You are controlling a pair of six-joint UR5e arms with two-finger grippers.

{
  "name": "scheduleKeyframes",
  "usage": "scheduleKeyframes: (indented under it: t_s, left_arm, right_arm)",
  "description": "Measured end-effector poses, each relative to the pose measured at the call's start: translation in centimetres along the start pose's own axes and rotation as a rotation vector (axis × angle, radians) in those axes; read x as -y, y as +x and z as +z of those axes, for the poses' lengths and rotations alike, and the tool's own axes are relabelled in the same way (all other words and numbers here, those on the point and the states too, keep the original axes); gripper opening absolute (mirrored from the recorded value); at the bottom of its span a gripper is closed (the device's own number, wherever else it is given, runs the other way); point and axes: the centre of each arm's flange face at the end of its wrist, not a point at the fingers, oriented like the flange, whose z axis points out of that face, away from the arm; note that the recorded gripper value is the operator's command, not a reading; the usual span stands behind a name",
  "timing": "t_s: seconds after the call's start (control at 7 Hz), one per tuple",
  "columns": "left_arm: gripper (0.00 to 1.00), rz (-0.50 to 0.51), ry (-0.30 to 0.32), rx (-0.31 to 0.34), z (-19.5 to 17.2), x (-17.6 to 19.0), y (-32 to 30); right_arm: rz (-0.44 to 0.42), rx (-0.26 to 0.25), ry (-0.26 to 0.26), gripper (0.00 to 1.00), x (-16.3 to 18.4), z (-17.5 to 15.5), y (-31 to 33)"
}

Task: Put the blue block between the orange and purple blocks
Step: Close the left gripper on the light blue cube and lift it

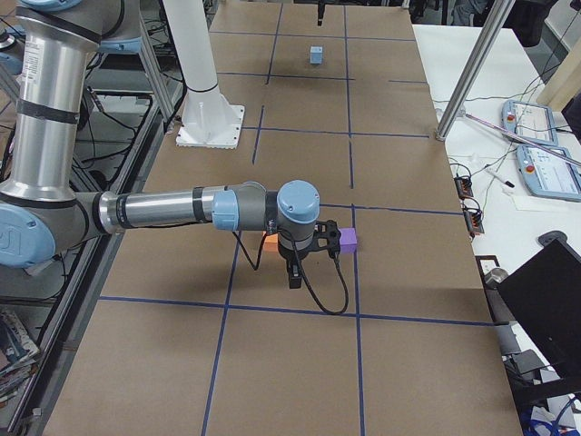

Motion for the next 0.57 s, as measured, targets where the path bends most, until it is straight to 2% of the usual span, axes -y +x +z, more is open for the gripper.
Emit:
scheduleKeyframes:
  t_s: [0.14,0.43,0.57]
  left_arm:
    - [1.0,0.007,0.009,-0.009,2.5,0.1,3.1]
    - [1.0,0.012,0.03,0.037,7.0,0.1,7.1]
    - [1.0,0.01,0.043,0.061,8.1,0.1,7.6]
  right_arm:
    - [-0.001,0.0,0.0,1.0,0.0,0.0,0.0]
    - [0.002,0.001,-0.001,1.0,0.0,0.0,0.0]
    - [0.003,0.002,-0.003,1.0,0.0,0.1,0.0]
